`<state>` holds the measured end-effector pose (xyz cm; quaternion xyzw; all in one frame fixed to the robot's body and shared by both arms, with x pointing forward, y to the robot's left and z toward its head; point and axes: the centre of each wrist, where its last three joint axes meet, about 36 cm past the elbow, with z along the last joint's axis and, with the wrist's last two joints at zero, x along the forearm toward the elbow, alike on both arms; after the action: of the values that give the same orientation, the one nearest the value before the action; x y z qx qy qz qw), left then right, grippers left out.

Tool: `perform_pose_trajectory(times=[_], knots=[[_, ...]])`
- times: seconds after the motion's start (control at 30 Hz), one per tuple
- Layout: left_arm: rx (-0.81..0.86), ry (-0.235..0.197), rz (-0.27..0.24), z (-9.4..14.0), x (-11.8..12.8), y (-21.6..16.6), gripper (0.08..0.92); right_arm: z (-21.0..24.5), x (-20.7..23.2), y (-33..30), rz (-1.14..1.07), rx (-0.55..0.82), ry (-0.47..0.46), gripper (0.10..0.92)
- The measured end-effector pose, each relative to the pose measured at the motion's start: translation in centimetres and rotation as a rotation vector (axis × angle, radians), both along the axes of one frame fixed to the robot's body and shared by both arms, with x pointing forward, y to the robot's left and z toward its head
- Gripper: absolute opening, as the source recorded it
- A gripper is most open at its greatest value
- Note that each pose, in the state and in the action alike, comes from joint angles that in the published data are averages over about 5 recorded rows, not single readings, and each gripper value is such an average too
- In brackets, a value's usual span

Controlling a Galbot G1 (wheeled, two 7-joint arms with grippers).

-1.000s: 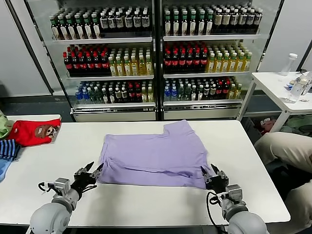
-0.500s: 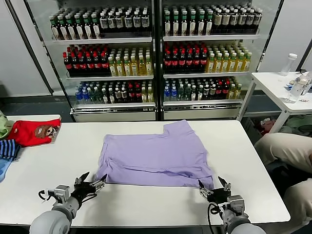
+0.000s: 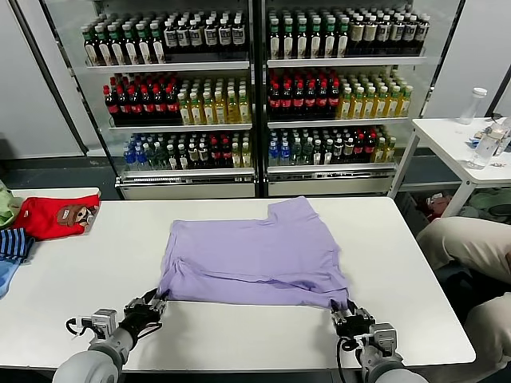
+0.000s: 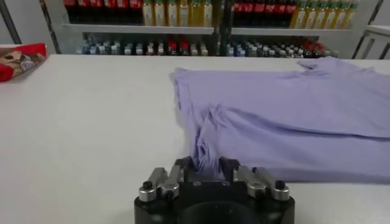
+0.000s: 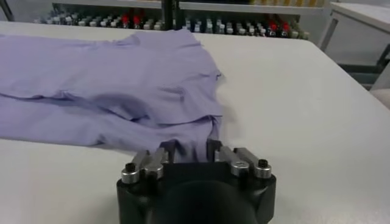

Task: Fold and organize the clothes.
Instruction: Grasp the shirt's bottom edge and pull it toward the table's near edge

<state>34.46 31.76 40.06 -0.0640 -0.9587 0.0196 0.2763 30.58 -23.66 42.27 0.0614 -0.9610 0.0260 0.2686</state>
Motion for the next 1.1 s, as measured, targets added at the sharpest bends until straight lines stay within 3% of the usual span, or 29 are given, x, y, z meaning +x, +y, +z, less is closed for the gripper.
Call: perform_pose_trajectory(times=[0.13, 0.27, 0.63, 0.87, 0.97, 1.1], knots=[[-0.014, -0.009, -0.002, 0.1, -0.3, -0.2, 0.177, 0.5, -0.5, -0.4, 0.015, -0.002, 0.004, 0.125], [-0.023, -0.024, -0.005, 0.3, -0.8, -0.2, 0.103, 1.4, -1.3, -0.8, 0.033, -0.011, 0.000, 0.116], [-0.002, -0.058, -0.026, 2.2, -3.8, -0.2, 0.097, 4.5, -4.8, -1.7, 0.049, -0.017, -0.012, 0.116], [0.023, -0.039, -0.035, 2.7, -5.9, 0.2, 0.097, 5.2, -6.9, -1.4, 0.055, -0.010, 0.007, 0.121], [0.029, -0.026, -0.039, 2.8, -6.5, 0.0, 0.101, 5.8, -7.3, -1.3, 0.065, -0.011, 0.000, 0.172], [0.045, -0.029, -0.038, 3.4, -6.9, -0.3, 0.176, 6.7, -7.1, -1.4, 0.074, -0.020, -0.031, 0.275]])
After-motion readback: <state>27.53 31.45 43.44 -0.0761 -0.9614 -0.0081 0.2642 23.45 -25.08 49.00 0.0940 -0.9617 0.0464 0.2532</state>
